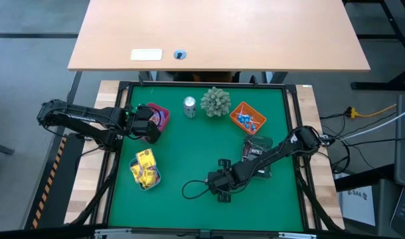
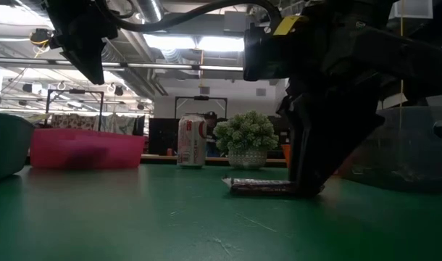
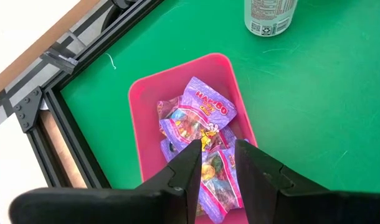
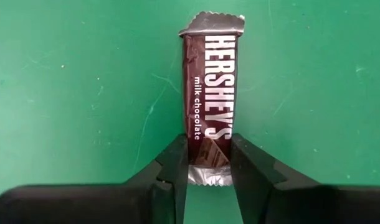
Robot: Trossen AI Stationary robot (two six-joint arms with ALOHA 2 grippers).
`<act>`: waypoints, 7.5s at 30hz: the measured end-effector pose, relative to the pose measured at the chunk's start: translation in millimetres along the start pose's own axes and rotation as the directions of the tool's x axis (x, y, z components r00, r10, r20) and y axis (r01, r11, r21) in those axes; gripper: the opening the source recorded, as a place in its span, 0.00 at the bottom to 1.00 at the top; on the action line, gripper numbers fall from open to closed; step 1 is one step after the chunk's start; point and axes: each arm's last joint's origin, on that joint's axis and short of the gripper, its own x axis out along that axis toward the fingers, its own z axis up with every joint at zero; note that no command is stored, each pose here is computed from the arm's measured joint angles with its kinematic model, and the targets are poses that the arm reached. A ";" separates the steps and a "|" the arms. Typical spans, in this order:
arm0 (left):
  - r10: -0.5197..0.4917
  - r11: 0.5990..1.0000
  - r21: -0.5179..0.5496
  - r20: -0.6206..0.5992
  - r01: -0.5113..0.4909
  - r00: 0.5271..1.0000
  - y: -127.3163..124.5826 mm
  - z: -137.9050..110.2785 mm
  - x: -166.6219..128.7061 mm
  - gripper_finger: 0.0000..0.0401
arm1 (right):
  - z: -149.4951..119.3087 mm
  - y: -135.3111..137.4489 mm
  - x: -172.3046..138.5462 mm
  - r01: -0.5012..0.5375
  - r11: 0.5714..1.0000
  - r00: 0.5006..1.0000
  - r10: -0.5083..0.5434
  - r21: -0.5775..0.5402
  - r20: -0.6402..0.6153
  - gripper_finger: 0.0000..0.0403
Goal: Sort candy
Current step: Put the brown chocolate candy into the black bin, then return to Home Position
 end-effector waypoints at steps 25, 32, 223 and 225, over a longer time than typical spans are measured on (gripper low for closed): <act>-0.014 1.000 -0.013 0.012 0.014 1.000 -1.7 1.4 0.0 0.21 | 4.9 -3.7 -51.4 -0.028 1.000 0.994 0.028 0.006 0.101 0.23; -0.015 1.000 -0.014 0.013 0.016 1.000 -1.8 1.5 0.1 0.21 | -4.8 -13.7 -89.5 0.026 1.000 0.996 -0.026 0.006 0.088 0.23; -0.579 0.812 0.407 0.653 0.419 0.488 46.6 -103.4 65.7 0.00 | -241.0 -205.6 -108.1 0.075 0.945 0.325 -0.326 0.319 0.888 0.01; -0.579 0.812 0.407 0.653 0.419 0.488 46.6 -103.4 65.7 0.00 | -241.6 -205.0 -110.4 0.075 0.945 0.303 -0.325 0.317 0.896 0.01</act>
